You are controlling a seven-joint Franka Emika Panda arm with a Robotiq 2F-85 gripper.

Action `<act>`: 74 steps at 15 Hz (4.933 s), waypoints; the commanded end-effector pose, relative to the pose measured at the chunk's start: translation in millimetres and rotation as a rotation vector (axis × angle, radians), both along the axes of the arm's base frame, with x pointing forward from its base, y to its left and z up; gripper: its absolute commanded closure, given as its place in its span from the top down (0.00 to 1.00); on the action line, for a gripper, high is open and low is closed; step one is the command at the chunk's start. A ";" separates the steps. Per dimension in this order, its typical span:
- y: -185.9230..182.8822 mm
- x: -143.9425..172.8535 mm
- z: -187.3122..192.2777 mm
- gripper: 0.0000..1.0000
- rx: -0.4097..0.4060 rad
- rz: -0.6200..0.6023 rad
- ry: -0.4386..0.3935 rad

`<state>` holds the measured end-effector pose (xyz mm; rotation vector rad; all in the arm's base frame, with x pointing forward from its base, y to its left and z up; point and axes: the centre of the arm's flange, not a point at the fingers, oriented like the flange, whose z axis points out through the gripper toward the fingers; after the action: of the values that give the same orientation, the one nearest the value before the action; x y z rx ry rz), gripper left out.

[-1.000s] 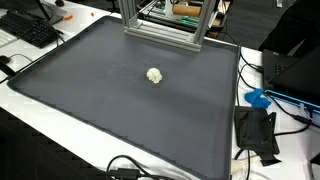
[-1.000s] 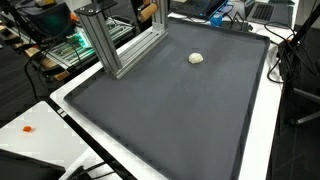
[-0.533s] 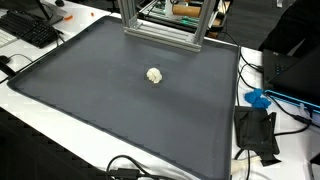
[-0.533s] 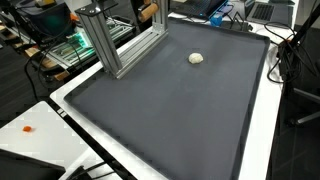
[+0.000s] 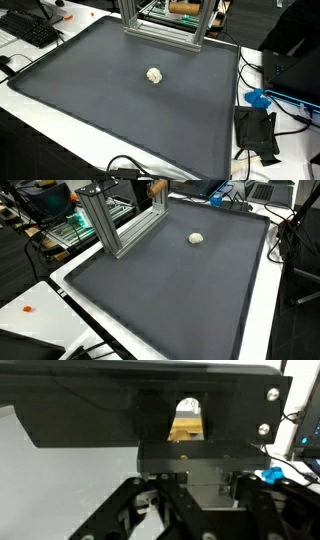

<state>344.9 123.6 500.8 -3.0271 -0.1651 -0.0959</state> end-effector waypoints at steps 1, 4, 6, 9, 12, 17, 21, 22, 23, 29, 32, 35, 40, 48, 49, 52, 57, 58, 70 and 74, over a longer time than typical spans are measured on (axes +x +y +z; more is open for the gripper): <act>4.5 30.6 21.4 0.23 -0.008 -0.005 -0.068; 10.8 53.5 25.1 0.23 0.002 0.010 -0.114; 17.0 69.4 20.9 0.23 0.014 0.022 -0.140; 26.2 92.9 6.7 0.23 0.014 0.056 -0.186; 33.7 115.1 -10.1 0.23 -0.011 0.089 -0.217; 27.4 102.2 -15.3 0.48 0.003 0.062 -0.181; 32.4 112.8 -28.9 0.23 0.030 0.047 -0.188; 35.3 121.2 -37.0 0.23 0.045 0.037 -0.187; 37.2 128.4 -43.7 0.23 0.059 0.019 -0.181; 34.8 166.7 -81.1 0.23 0.053 -0.110 -0.148; 29.6 184.8 -92.2 0.23 0.027 -0.202 -0.127; 22.2 198.8 -99.2 0.23 -0.011 -0.312 -0.110; 13.2 215.2 -113.1 0.23 -0.021 -0.465 -0.065; 8.5 217.3 -131.8 0.23 -0.025 -0.562 -0.005; 7.8 216.1 -134.2 0.23 -0.032 -0.563 0.001; 9.1 211.1 -138.8 0.23 -0.030 -0.557 0.027; 14.3 205.0 -144.6 0.23 -0.038 -0.539 0.067; 15.9 205.3 -145.2 0.23 -0.035 -0.530 0.051; 14.1 220.1 -154.8 0.23 -0.065 -0.556 -0.076; 12.4 223.8 -161.4 0.23 -0.079 -0.571 -0.101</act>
<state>566.9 135.7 354.2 -3.0300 0.6735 -0.2537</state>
